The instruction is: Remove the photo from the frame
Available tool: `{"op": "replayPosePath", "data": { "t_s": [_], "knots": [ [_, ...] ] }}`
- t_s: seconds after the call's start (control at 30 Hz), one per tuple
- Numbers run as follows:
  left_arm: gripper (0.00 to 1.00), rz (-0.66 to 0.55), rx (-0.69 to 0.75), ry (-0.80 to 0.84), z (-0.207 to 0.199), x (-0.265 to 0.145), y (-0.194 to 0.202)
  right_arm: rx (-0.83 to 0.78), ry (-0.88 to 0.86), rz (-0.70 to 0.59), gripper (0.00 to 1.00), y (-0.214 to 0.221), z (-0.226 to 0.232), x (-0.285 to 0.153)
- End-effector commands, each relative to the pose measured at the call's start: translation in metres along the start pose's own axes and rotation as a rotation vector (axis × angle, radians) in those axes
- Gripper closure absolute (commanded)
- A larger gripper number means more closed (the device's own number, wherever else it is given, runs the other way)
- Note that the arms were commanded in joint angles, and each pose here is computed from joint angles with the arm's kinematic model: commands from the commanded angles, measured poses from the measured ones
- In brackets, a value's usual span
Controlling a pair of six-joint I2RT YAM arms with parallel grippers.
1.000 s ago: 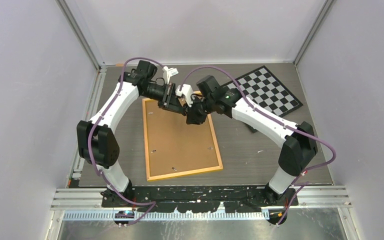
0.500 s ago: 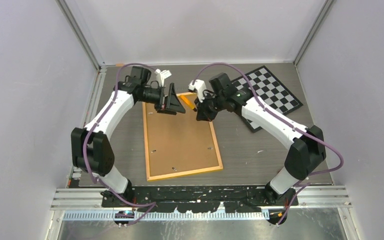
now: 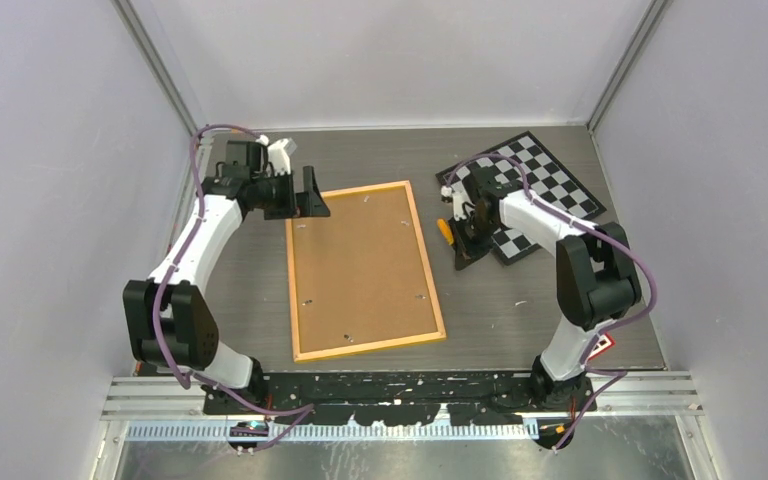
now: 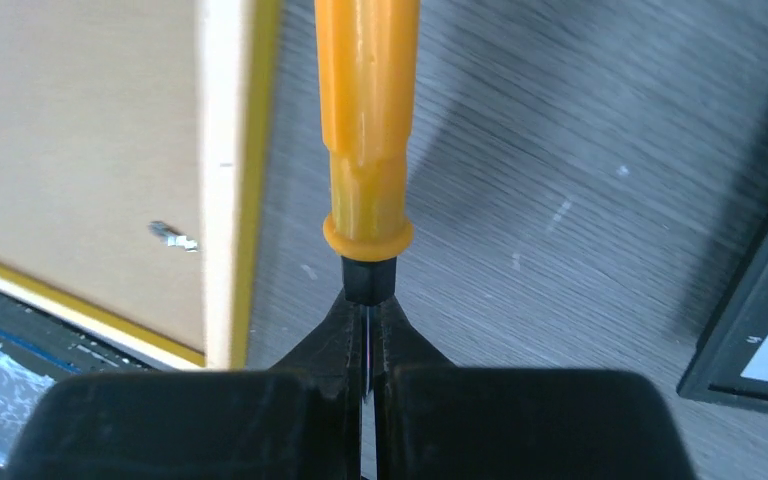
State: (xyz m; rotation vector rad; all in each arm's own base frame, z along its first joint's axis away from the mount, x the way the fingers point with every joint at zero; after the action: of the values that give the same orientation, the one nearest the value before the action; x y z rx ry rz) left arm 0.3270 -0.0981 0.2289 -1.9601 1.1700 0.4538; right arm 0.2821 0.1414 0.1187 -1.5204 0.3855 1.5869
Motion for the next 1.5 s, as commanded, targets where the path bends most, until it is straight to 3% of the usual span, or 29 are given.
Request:
{"op": "replayPosePath", "data": {
  "t_s": [0.0, 0.37, 0.53, 0.7, 0.9, 1.13, 1.23, 1.47],
  "knots": [
    [0.0, -0.052, 0.055, -0.201, 0.03, -0.013, 0.006, 0.11, 0.074, 0.063, 0.99, 0.011, -0.015, 0.006],
    [0.0, 0.006, -0.082, -0.432, 0.079, -0.002, 0.045, 0.275, 0.172, 0.173, 0.98, 0.023, -0.039, 0.036],
    [0.02, 0.065, -0.174, -0.507, 0.097, 0.005, 0.07, 0.316, 0.225, 0.187, 0.88, 0.029, -0.043, 0.038],
    [0.15, 0.076, -0.185, -0.504, 0.105, 0.015, 0.078, 0.327, 0.249, 0.205, 0.8, 0.032, -0.045, 0.037],
    [0.29, 0.106, -0.204, -0.511, 0.114, 0.031, 0.077, 0.335, 0.258, 0.188, 0.61, 0.033, -0.043, 0.027],
    [0.55, 0.13, -0.215, -0.574, 0.129, 0.046, 0.074, 0.297, 0.256, 0.063, 0.48, 0.011, -0.038, -0.003],
    [0.6, 0.125, -0.212, -0.66, 0.141, 0.049, 0.068, 0.261, 0.269, -0.026, 0.32, -0.003, -0.038, -0.018],
    [0.81, 0.064, -0.236, -0.749, 0.161, 0.066, 0.036, 0.148, 0.354, -0.199, 0.2, -0.04, -0.047, -0.057]
  ]
}}
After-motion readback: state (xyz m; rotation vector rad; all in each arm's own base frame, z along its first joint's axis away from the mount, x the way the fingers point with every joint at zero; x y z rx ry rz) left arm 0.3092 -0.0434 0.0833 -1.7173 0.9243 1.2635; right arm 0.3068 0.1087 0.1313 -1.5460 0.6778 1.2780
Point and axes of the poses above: each gripper's point midway between its finger pads, its own x axis out along the fingers, its own z axis along the line the jaws close on, y = z × x, the point moved 6 cm from there along -x, back along the fingers, and after that the axes turned 14 degrees about -x, right-handed, at the moved point
